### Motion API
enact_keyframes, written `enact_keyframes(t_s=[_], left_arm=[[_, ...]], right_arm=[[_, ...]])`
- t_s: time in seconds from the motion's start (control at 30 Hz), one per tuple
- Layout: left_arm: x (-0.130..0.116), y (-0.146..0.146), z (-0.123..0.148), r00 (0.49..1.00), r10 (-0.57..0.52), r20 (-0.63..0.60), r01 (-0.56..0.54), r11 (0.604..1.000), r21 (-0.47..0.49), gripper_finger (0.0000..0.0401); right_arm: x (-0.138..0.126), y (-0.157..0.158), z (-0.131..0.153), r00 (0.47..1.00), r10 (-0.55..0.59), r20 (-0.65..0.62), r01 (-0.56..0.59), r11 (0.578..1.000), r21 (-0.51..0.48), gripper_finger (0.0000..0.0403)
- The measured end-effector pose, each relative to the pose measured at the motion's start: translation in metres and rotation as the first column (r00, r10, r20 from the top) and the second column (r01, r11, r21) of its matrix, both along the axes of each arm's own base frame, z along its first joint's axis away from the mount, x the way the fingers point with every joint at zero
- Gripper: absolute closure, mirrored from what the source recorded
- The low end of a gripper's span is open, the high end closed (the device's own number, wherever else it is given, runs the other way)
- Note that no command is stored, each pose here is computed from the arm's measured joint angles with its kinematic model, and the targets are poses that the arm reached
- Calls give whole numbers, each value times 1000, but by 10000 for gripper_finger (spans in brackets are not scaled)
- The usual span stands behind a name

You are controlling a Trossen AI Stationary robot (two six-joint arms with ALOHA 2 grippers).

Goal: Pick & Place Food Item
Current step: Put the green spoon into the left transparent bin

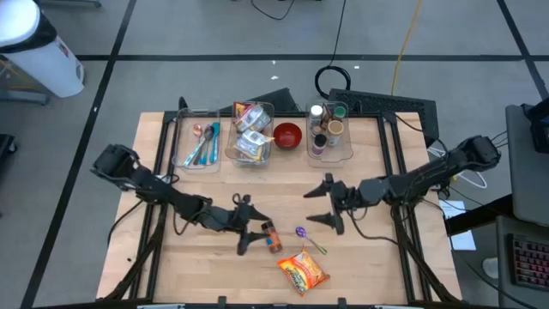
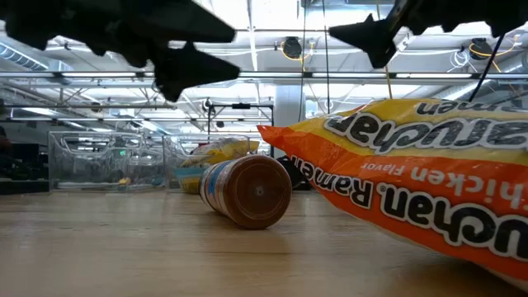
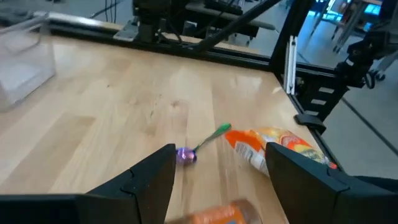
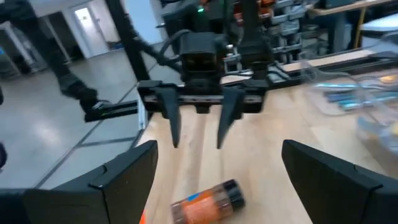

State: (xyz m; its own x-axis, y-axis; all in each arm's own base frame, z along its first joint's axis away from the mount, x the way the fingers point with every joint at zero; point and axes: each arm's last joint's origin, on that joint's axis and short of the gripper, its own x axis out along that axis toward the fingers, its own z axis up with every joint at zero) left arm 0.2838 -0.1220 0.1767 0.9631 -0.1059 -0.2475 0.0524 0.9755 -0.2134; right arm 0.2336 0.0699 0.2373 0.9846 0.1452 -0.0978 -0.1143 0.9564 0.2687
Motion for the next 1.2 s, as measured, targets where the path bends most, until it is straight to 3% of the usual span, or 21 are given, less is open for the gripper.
enact_keyframes(t_s=[0.2, 0.4, 0.63, 0.8, 1.2], left_arm=[[15, -6, 4, 1000, -14, 21, 13, 998, 54, 144], [19, -1, 7, 999, -6, 38, 3, 996, 88, 143], [25, 16, 7, 998, 39, 40, -43, 992, 121, 143], [30, 29, 6, 999, -28, 16, 26, 994, 108, 144], [38, 68, 3, 994, -111, -24, 112, 992, 51, 144]], right_arm=[[0, 24, -13, 999, -10, -40, 7, 997, -72, 69], [11, 21, -48, 973, -45, -228, 24, 995, -97, 69], [30, -2, -84, 924, -9, -383, -12, 999, -53, 69], [37, -17, -103, 889, 59, -454, -64, 998, 4, 69], [50, -18, -136, 865, 218, -452, -163, 974, 157, 103]])
